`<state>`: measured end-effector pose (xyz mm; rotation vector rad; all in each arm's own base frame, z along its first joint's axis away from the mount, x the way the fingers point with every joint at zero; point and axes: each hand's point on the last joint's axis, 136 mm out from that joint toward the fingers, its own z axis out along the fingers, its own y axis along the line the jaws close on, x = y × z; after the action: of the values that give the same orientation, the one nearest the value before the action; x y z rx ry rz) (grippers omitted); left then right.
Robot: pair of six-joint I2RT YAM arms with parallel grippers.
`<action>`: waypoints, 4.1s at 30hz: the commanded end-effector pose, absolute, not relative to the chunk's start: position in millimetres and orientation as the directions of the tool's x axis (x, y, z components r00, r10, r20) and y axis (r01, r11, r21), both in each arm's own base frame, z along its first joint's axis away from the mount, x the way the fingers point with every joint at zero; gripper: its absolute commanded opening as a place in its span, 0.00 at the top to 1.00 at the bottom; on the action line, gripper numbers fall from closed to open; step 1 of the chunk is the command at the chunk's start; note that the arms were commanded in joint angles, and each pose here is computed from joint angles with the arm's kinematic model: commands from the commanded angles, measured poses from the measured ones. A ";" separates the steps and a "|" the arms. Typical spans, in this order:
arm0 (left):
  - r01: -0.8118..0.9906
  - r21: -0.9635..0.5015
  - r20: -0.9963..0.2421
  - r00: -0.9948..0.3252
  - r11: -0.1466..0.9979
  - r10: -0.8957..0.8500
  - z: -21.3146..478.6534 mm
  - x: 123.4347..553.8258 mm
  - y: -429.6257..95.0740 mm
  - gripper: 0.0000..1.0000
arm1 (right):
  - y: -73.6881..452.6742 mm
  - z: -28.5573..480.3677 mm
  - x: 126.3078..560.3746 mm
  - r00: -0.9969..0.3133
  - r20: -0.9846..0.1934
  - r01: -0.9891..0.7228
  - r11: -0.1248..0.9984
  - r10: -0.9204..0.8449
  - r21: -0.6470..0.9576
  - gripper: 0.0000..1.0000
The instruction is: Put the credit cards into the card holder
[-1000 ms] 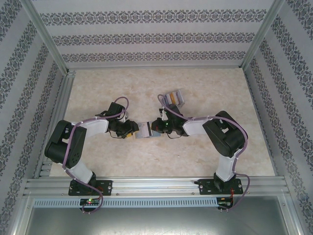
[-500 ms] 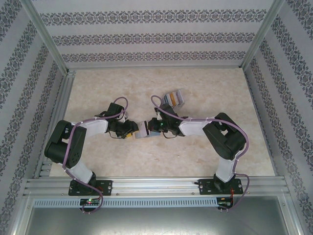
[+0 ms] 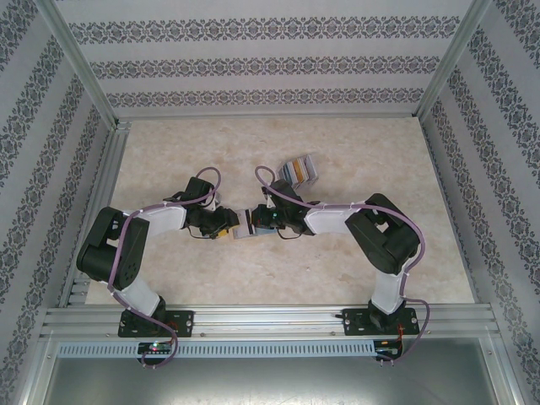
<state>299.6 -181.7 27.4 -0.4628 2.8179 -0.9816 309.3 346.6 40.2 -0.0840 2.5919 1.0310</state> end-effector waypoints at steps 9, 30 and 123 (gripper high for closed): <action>-0.239 -0.631 -0.031 -0.943 0.738 -0.332 32.1 309.5 -183.8 0.55 | 369.3 42.7 303.2 -0.940 -0.338 -0.215 0.702 0.039 0.679 0.99; -0.236 -0.624 -0.046 -0.940 0.745 -0.337 35.5 309.9 -181.2 0.55 | 368.3 67.5 298.2 -0.924 -0.382 -0.252 0.693 0.035 0.675 0.79; -0.130 -0.637 -0.040 -0.979 0.760 -0.201 27.8 308.9 -249.9 0.62 | 352.0 138.9 311.6 -0.922 -0.385 -0.287 0.585 0.048 0.759 0.92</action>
<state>316.1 -208.9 23.8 -0.4380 2.8688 -0.8775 309.4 332.6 129.5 -0.1790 2.4894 1.1670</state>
